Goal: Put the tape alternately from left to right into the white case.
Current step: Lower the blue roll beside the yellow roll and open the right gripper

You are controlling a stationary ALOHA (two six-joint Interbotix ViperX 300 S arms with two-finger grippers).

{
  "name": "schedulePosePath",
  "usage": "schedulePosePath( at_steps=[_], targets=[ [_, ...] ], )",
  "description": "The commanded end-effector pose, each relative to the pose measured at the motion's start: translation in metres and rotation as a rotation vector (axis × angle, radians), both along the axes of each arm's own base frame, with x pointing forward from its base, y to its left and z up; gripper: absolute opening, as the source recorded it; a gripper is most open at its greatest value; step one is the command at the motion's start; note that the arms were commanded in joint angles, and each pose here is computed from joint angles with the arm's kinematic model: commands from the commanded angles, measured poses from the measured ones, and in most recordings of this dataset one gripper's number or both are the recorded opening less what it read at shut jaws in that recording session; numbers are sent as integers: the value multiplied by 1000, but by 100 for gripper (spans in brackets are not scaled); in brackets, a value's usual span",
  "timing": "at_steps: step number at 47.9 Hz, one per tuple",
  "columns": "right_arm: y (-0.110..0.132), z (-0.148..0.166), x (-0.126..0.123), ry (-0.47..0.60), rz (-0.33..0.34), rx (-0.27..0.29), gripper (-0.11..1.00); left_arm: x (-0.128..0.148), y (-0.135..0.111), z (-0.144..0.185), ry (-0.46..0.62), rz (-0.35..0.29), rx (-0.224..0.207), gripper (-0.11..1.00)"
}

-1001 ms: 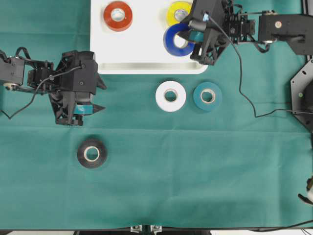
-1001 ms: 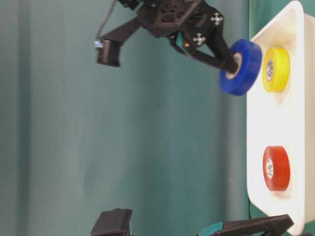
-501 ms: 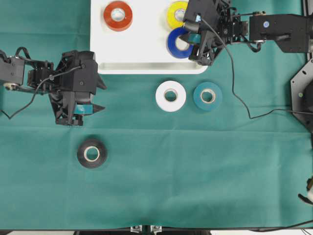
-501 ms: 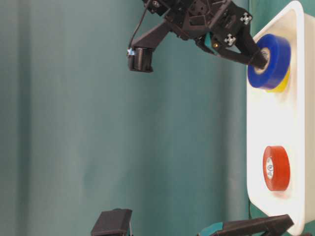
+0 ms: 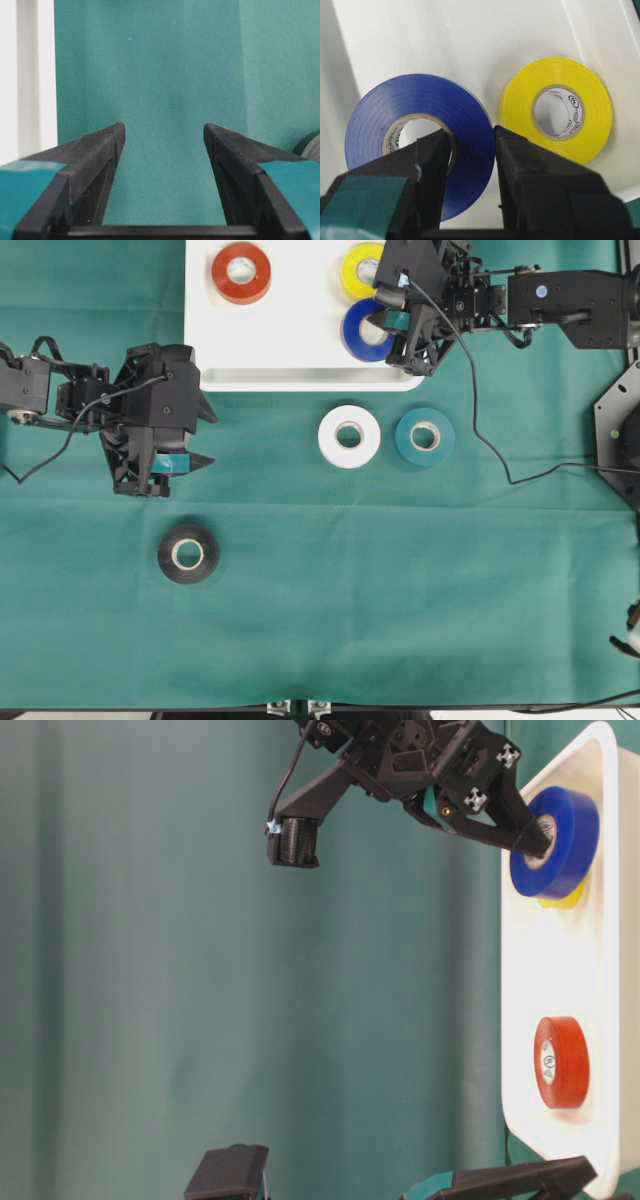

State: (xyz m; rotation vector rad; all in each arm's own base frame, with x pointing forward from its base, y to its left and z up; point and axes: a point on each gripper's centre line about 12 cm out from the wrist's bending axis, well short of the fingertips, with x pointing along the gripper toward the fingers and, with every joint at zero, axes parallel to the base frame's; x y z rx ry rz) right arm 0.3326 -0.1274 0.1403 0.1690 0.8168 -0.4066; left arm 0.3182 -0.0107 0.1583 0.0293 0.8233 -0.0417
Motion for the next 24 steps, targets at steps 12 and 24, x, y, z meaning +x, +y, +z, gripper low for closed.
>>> schedulePosePath(
  at_steps=[12, 24],
  targets=[
    [-2, 5, -1, 1, -12, -8, 30, 5, -1, 11, -35, 0, -5, 98],
    [-2, 6, 1, -5, -10, -7, 48, 5, -1, 11, -35, 0, -5, 98]
  ],
)
